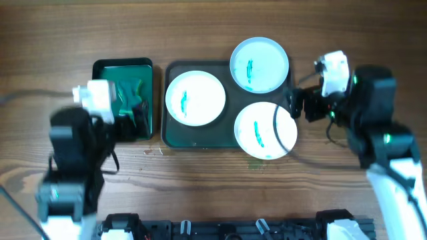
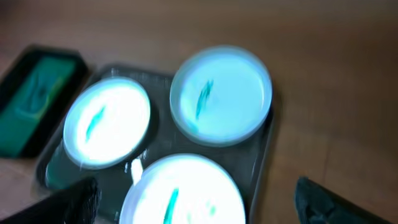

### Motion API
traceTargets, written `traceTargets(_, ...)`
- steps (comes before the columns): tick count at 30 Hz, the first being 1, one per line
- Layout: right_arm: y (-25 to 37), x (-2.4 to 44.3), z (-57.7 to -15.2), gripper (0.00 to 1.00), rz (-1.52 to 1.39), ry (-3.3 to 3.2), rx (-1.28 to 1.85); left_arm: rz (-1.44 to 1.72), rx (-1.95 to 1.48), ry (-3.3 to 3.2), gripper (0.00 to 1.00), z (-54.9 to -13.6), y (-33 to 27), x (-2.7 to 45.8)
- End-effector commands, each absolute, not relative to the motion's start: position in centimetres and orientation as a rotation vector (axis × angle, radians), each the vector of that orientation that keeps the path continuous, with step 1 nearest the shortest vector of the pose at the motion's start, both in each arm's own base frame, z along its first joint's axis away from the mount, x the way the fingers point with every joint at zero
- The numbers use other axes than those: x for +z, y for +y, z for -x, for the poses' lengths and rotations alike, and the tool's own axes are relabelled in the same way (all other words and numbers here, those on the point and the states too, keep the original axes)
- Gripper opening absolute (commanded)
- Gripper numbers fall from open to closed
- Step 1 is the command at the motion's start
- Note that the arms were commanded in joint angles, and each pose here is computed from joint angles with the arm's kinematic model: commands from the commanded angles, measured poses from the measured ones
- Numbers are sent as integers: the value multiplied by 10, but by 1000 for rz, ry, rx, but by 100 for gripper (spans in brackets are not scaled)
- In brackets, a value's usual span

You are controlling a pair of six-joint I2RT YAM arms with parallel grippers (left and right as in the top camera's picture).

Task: Clean dirty plates on tray and stack at the side
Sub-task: 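Reach left gripper to the sponge and right gripper to the left plate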

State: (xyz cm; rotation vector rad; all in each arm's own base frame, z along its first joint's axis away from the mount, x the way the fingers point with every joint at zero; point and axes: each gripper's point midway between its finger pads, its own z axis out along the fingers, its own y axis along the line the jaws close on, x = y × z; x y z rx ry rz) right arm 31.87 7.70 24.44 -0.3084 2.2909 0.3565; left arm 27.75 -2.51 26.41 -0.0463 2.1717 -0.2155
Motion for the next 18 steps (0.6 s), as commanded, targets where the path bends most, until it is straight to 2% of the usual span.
traceTargets(1,86,249,-330,100,347,2421,419,112,-256,2375,100,-295,-27,269)
traceTargets(4,98,245,-335,100,347,2466,525,118,-309,2521,100,-303,-34,255)
traceTargets(8,106,230,-344,100,111,2545,667,127,-382,2665,100,-311,-43,219)
traceTargets(10,110,227,-348,99,102,2548,703,142,-384,2730,100,-313,-43,202)
traceTargets(12,115,220,-354,91,90,2557,742,153,-391,2777,100,-318,-44,187)
traceTargets(18,138,175,-366,81,31,2686,749,156,-437,2813,100,-331,-49,169)
